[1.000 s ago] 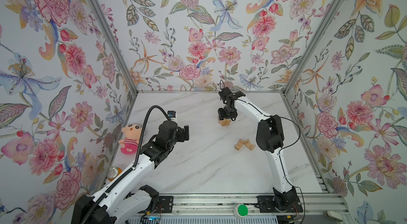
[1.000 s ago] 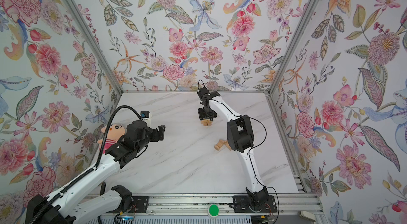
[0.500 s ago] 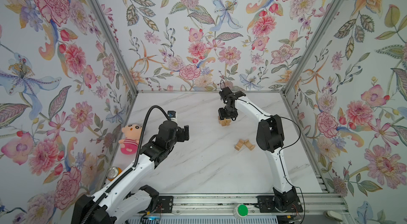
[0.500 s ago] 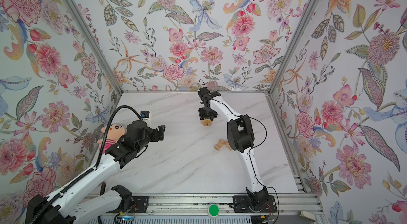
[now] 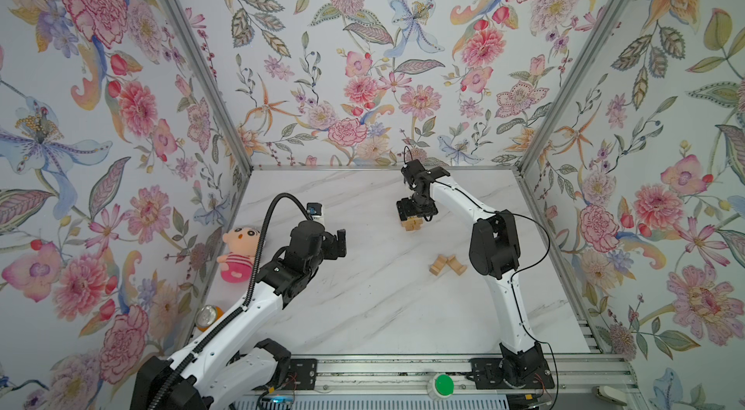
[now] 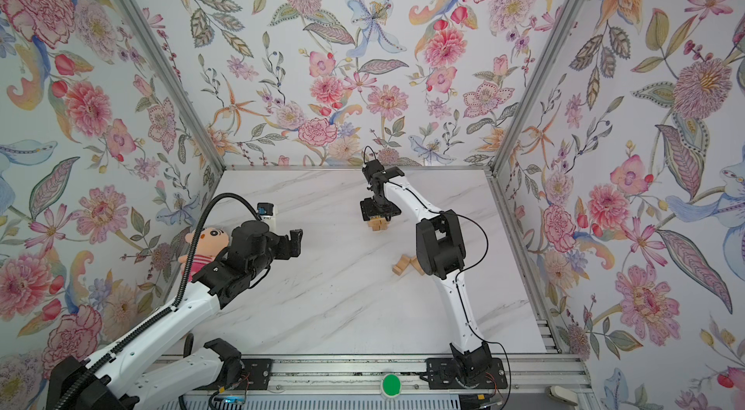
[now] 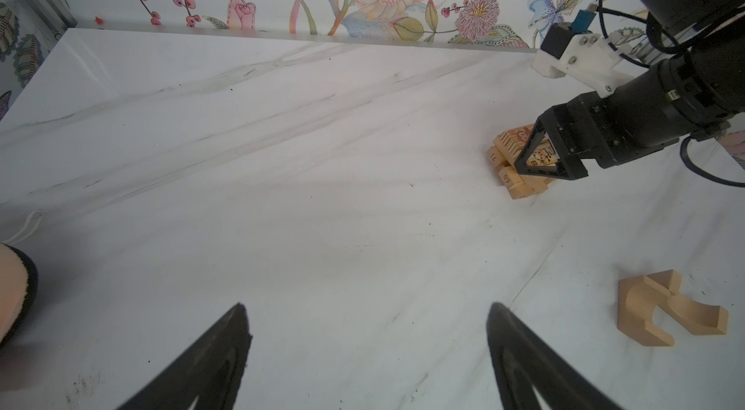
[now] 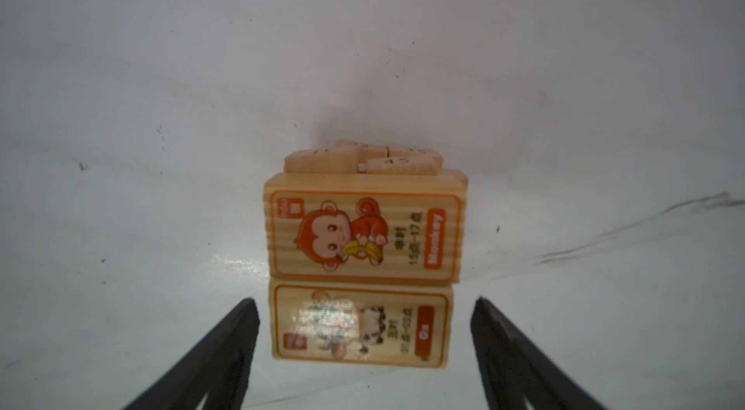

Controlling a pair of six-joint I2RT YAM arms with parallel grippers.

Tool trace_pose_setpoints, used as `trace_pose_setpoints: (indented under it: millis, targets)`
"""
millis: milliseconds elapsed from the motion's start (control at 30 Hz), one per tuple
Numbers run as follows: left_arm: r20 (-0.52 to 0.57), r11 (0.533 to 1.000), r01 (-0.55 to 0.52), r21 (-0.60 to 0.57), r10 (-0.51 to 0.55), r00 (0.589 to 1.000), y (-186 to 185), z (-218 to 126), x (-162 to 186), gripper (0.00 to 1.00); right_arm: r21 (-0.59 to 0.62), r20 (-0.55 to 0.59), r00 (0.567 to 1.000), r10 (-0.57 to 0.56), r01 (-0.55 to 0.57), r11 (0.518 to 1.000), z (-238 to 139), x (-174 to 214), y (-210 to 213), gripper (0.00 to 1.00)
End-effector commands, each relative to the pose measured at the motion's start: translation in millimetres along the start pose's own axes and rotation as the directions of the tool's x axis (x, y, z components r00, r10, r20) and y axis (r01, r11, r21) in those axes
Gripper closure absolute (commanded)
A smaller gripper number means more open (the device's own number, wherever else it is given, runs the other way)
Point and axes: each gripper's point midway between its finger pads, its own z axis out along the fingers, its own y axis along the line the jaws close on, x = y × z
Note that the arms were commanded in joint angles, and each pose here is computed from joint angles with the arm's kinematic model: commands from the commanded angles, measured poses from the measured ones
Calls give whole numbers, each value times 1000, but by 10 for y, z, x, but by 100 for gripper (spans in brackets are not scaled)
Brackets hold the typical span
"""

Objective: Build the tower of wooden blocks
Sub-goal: 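Open the right gripper to release the ox block on the tower, then move the right gripper over the two plain wooden arch blocks nearer the robot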

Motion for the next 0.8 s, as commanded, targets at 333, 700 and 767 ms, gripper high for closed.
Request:
trace_pose_setpoints:
  millis: [333,700,767]
  targets:
    - [43,1000,13,-2,-13,999,25,-72,-145,7,19,93,996,-12,11,1000,-567,-96,-29,1]
    - [102,998,41,40,-45,994,23,-342,-248,7,79,136,991,-1,-10,997,-1082,233,-142,1]
    - [108,997,46,60,-52,993,8,-405,-241,7,94,137,991,2,-15,995,-1162,349,-181,1]
